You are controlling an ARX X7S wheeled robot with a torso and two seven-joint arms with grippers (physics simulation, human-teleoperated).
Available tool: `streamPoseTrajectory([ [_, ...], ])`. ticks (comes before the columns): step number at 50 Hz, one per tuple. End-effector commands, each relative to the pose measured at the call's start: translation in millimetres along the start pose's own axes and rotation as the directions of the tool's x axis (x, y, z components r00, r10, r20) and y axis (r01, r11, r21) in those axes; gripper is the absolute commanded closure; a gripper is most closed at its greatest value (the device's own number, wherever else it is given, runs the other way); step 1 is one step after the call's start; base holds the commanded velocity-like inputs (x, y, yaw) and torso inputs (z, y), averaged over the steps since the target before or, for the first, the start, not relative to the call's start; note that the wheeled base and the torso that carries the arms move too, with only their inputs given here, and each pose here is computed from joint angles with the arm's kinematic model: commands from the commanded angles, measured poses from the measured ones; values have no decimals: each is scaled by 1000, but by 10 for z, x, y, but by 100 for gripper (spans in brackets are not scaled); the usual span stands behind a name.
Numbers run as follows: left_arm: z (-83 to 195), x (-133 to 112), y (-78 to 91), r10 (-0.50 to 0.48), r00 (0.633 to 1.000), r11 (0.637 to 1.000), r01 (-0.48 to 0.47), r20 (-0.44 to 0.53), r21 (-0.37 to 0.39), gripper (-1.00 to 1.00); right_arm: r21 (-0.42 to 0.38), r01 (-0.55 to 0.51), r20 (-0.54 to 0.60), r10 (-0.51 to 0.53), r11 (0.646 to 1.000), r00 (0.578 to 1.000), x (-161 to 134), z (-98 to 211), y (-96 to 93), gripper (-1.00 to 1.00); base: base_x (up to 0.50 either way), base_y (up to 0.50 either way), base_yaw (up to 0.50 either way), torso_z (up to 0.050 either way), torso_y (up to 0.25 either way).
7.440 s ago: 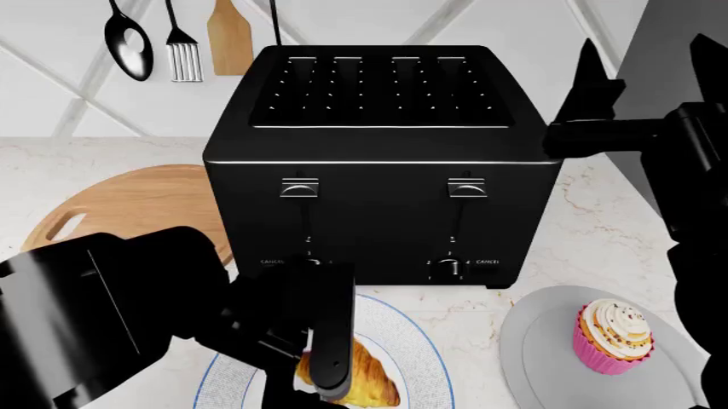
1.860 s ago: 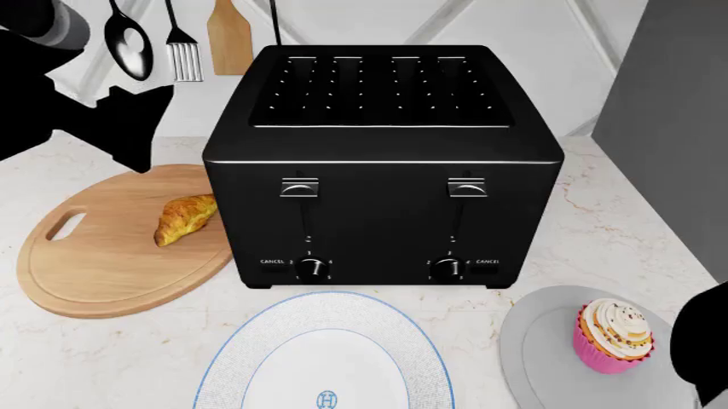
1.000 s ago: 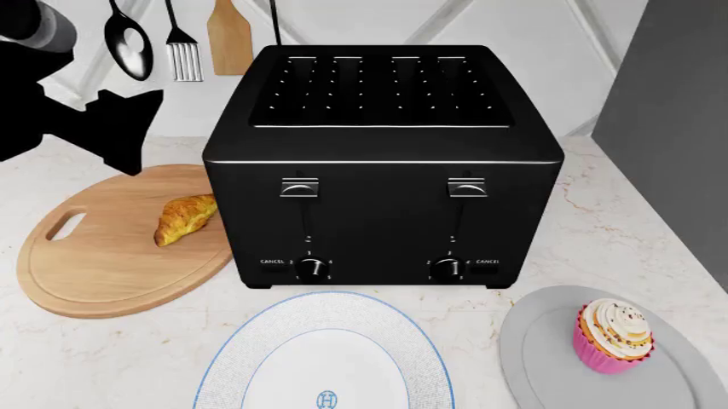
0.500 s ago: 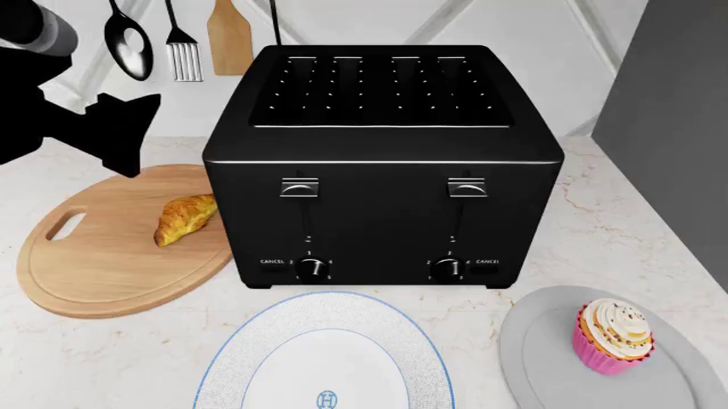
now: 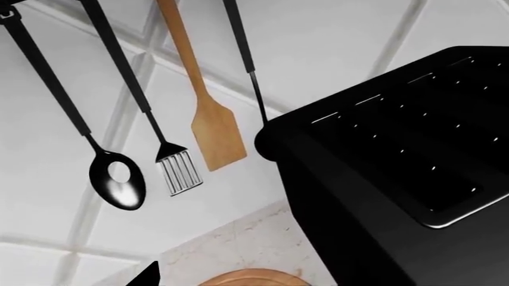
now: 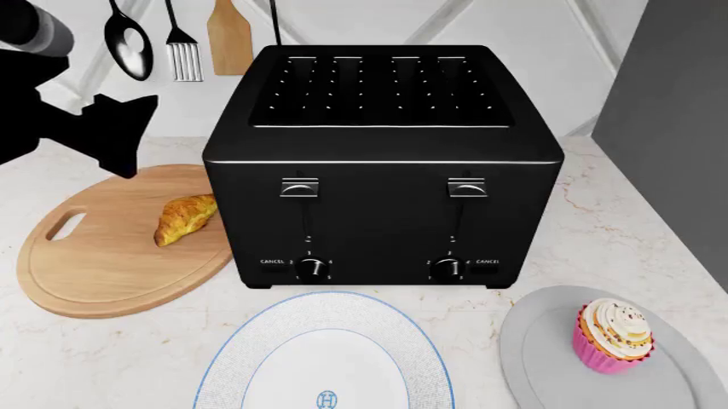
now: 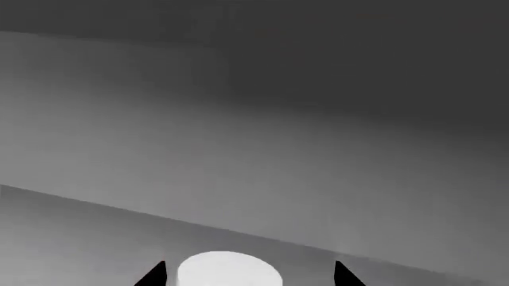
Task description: From the different types of pastries on the counter, select a croissant and place it on the cutting board. Then retrieve a jar of jam from the cabinet and place it alongside the croissant on the cutting board.
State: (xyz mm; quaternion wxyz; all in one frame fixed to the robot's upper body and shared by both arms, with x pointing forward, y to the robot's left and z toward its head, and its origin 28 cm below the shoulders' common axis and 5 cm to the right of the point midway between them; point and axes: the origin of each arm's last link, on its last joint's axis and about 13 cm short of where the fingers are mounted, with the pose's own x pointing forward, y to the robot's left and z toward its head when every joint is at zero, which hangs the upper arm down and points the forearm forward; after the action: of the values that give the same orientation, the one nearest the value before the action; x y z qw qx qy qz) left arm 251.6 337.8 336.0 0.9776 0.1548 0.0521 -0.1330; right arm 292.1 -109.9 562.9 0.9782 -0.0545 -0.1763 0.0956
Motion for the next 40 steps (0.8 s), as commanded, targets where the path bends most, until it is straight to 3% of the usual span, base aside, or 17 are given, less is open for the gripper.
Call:
streamPoseTrajectory([
  [1,-9,-5,9,4,1000,1000,-4,-2,-1,-100,20,-6,-49,7,1000,999,40,-105,14,-100,0,0,0,0,0],
  [24,-23,-15,29,16,1000,1000,-16,-6,-4,-100,82,-67,-183,81,994,980,278,-440,52,-100,0,0,0,0,0],
  [25,-25,-14,31,16,1000,1000,-16,-7,-4,-100,83,-70,-185,84,994,979,278,-446,51,100,0,0,0,0,0],
  [35,-38,-7,26,16,1000,1000,-16,-7,-7,-100,73,-88,-168,100,993,981,227,-425,44,100,1,0,1,0,-5],
  [40,-59,0,15,11,1000,1000,-11,-9,-9,-100,55,-69,-101,75,996,992,142,-325,-14,100,0,0,0,0,-2],
])
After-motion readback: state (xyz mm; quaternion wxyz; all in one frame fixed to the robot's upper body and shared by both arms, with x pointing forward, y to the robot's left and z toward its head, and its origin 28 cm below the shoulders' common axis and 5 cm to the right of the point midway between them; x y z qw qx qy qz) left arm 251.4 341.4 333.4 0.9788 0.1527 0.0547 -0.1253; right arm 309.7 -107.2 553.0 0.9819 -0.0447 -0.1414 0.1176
